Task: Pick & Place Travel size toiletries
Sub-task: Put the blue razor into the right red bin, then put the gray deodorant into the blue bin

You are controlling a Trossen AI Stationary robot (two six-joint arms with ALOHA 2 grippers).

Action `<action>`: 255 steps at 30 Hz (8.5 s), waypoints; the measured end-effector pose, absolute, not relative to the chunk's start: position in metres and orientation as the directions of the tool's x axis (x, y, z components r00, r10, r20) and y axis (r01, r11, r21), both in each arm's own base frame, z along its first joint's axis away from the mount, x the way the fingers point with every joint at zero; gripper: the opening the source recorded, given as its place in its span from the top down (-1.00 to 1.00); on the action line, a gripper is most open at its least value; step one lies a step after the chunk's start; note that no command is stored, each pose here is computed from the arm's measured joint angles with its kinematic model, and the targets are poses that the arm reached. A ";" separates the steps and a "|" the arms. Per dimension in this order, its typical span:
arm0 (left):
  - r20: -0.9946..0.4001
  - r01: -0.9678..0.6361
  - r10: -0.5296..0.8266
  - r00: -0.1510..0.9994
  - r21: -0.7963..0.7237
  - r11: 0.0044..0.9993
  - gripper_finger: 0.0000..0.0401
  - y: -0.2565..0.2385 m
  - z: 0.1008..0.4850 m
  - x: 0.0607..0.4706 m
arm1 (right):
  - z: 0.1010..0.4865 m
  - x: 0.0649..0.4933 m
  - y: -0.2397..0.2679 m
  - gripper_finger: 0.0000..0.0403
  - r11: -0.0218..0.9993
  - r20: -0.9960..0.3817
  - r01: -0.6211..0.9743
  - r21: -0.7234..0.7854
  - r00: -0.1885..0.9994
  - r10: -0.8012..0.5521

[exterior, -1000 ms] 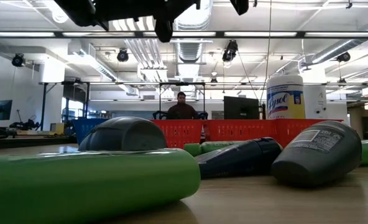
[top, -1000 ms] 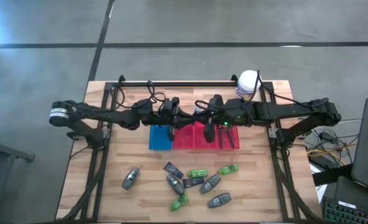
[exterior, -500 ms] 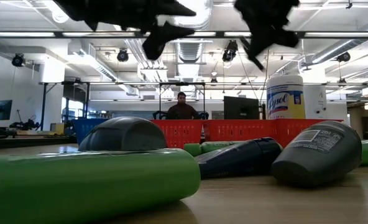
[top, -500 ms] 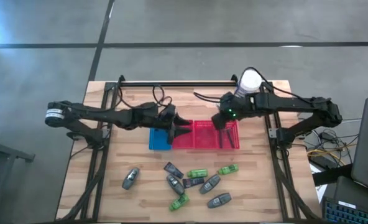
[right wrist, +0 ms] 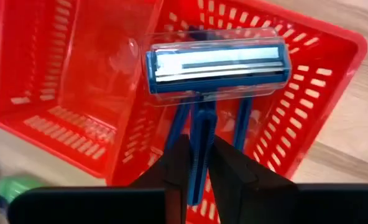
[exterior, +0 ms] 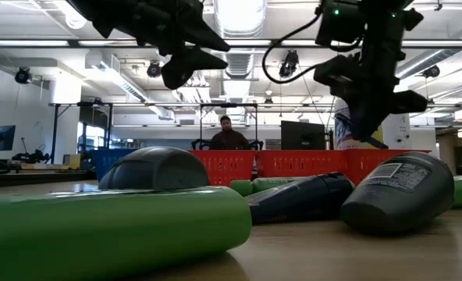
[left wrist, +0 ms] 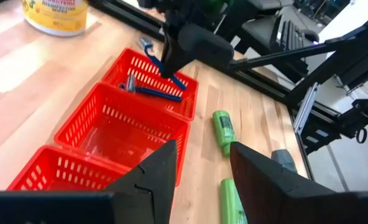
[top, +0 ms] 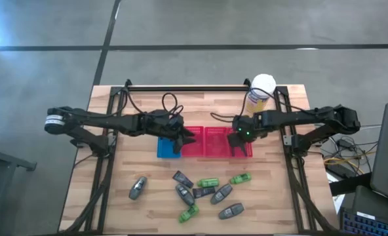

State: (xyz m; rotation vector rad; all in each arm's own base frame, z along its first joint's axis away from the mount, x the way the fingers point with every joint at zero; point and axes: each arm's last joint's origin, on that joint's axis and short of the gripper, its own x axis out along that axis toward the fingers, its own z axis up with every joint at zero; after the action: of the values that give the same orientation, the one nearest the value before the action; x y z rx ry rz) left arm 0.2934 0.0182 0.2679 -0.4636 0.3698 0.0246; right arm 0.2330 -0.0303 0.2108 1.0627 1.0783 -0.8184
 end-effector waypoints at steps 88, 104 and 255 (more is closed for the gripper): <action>-0.968 -0.788 -0.249 0.009 -0.161 0.595 -0.27 -0.150 0.149 0.169 | 0.246 0.220 0.016 -0.65 0.553 -0.943 0.795 0.247 0.330 -0.053; -0.661 -0.656 0.101 0.743 -0.689 0.308 -0.06 -0.099 0.233 0.173 | 0.267 0.210 0.012 -0.78 0.492 -0.875 0.797 0.351 0.466 -0.130; -0.599 -0.067 -0.210 0.773 -0.406 0.911 -0.39 -0.093 0.243 0.209 | 0.160 0.303 0.121 0.04 0.939 -0.906 -0.288 0.190 0.316 0.281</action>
State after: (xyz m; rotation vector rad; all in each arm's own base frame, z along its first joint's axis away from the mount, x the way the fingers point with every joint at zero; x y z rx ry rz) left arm 0.2086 -0.0928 0.2430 -0.4254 0.6882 -0.0802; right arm 0.3032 0.1214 0.1597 -0.0073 1.1918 0.3745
